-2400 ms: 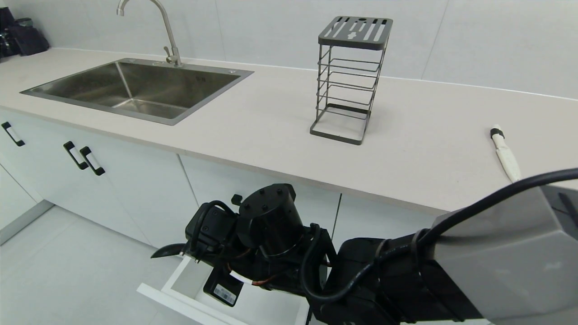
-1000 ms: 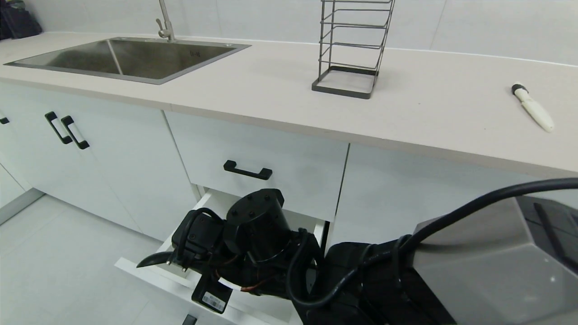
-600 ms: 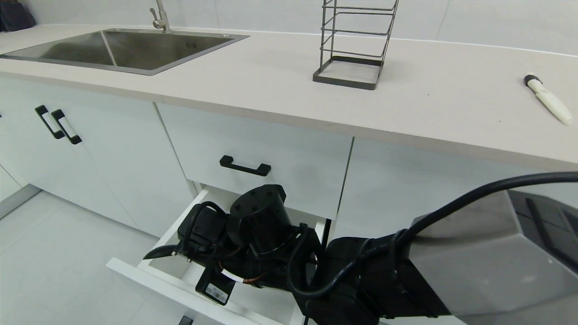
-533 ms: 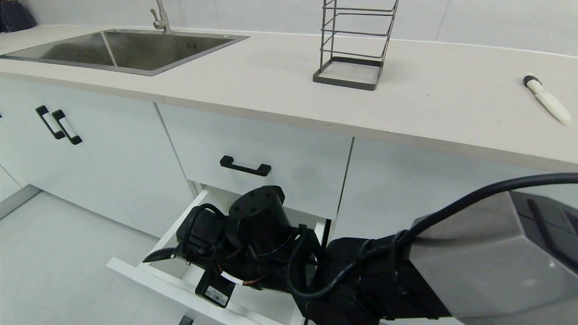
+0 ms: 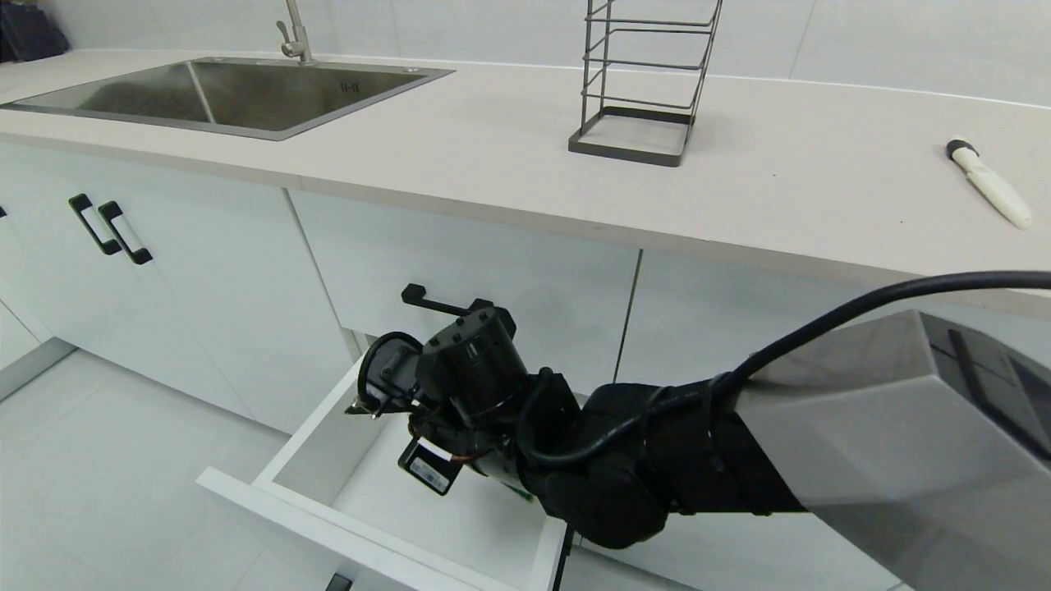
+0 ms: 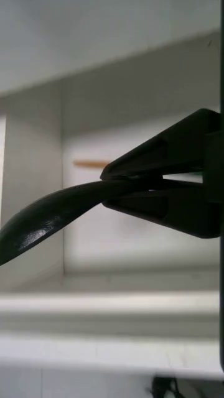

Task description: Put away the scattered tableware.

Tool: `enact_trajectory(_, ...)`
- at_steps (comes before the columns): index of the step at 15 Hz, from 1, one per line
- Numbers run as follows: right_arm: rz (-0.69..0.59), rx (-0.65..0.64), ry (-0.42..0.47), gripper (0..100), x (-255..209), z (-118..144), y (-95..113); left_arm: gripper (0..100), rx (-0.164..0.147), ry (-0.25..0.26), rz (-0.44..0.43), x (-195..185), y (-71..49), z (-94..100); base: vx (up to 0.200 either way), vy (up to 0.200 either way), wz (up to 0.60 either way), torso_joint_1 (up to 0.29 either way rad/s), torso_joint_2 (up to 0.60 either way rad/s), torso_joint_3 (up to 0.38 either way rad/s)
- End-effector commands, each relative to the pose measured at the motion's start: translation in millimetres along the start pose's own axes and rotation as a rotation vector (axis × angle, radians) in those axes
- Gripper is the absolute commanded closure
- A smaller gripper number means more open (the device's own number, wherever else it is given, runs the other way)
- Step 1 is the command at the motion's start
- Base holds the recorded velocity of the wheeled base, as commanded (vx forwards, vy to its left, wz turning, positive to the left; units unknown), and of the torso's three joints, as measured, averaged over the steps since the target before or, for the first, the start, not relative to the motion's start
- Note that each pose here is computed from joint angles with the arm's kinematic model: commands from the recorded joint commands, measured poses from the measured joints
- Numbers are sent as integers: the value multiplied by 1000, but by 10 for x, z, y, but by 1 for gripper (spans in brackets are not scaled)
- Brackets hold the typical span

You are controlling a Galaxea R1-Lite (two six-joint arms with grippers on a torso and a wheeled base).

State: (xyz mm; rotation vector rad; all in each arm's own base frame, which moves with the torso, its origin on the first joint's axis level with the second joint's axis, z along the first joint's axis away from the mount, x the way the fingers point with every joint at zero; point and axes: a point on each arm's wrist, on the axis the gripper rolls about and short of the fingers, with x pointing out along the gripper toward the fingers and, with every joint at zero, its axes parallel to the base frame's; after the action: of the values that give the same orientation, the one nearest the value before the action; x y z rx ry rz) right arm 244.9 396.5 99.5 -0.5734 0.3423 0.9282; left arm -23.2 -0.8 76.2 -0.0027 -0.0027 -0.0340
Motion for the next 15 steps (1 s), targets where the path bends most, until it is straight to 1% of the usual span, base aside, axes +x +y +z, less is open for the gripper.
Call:
enact_trajectory(1, -28, 10, -7, 100, 178, 24, -44, 0, 0, 1, 0, 1, 0, 0, 0, 0, 0, 0, 0, 0)
enact_trajectory(2, -37, 14, -22, 100, 237, 55, -46, 0, 0, 1, 0, 1, 0, 0, 0, 0, 0, 0, 0, 0)
enact_trajectory(3, -40, 16, -16, 100, 334, 17, -15, 0, 0, 1, 0, 1, 0, 0, 0, 0, 0, 0, 0, 0)
enact_trajectory(6, -16, 1, 21, 100, 433, -13, 105, 0, 0, 1, 0, 1, 0, 0, 0, 0, 0, 0, 0, 0)
enact_trajectory(8, -20, -1, 36, 100, 478, 10, 103, 0, 0, 1, 0, 1, 0, 0, 0, 0, 0, 0, 0, 0)
enact_trajectory(9, -37, -3, 60, 100, 521, -4, 109, 0, 0, 1, 0, 1, 0, 0, 0, 0, 0, 0, 0, 0)
enact_trajectory(15, -50, -10, 135, 100, 715, -263, 159, 0, 0, 1, 0, 1, 0, 0, 0, 0, 0, 0, 0, 0)
